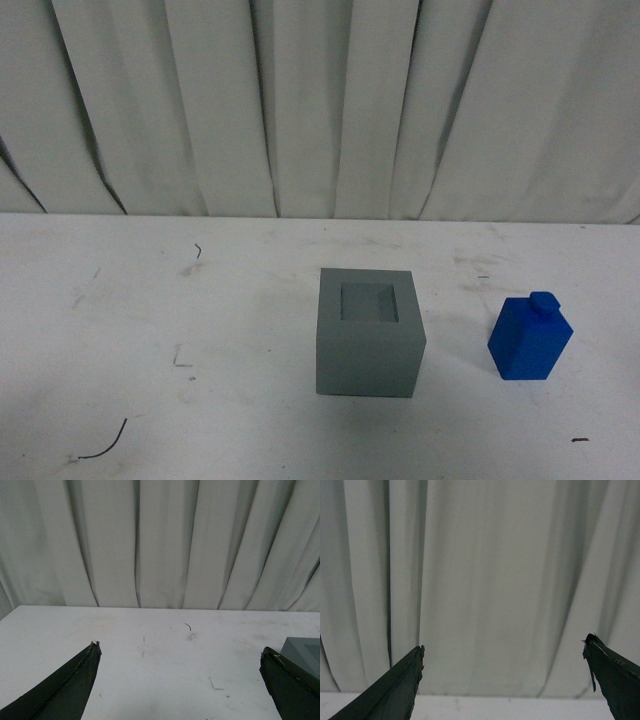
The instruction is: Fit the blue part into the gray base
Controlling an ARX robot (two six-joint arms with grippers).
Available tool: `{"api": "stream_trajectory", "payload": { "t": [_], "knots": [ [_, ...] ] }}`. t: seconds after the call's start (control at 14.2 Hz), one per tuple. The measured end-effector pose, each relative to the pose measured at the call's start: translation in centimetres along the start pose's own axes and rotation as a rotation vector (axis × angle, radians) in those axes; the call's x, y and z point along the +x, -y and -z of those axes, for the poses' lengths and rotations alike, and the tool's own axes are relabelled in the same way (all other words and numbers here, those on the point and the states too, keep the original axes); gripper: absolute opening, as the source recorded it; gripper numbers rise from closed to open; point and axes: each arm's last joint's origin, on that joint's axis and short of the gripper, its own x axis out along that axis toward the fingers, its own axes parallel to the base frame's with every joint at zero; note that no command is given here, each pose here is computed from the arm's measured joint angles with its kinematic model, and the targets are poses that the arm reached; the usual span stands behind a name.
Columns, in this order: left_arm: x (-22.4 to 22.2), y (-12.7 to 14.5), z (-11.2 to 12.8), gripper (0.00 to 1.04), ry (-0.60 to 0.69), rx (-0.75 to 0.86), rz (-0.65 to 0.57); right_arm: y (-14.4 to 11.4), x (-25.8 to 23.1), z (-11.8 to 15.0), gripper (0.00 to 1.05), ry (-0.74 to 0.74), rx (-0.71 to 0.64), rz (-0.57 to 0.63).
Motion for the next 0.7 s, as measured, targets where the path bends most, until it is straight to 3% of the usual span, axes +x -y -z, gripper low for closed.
{"api": "stream_trajectory", "payload": {
  "t": [0.14, 0.42, 0.56, 0.7],
  "knots": [
    [0.0, 0.0, 0.0, 0.98, 0.0, 0.0, 0.0, 1.8, 6.8, 0.2, 0.98, 0.073, -0.05, -0.048],
    [0.0, 0.0, 0.0, 0.98, 0.0, 0.0, 0.0, 4.4, 19.2, 7.6, 0.98, -0.143, -0.088, -0.173],
    [0.0, 0.0, 0.0, 0.98, 0.0, 0.0, 0.0, 3.9, 22.1, 7.6, 0.98, -0.217, -0.151, -0.357],
    [0.0, 0.0, 0.0, 0.98, 0.0, 0.0, 0.0, 1.7, 22.9, 6.6, 0.98, -0.3, -0.246, -0.617]
  ]
}}
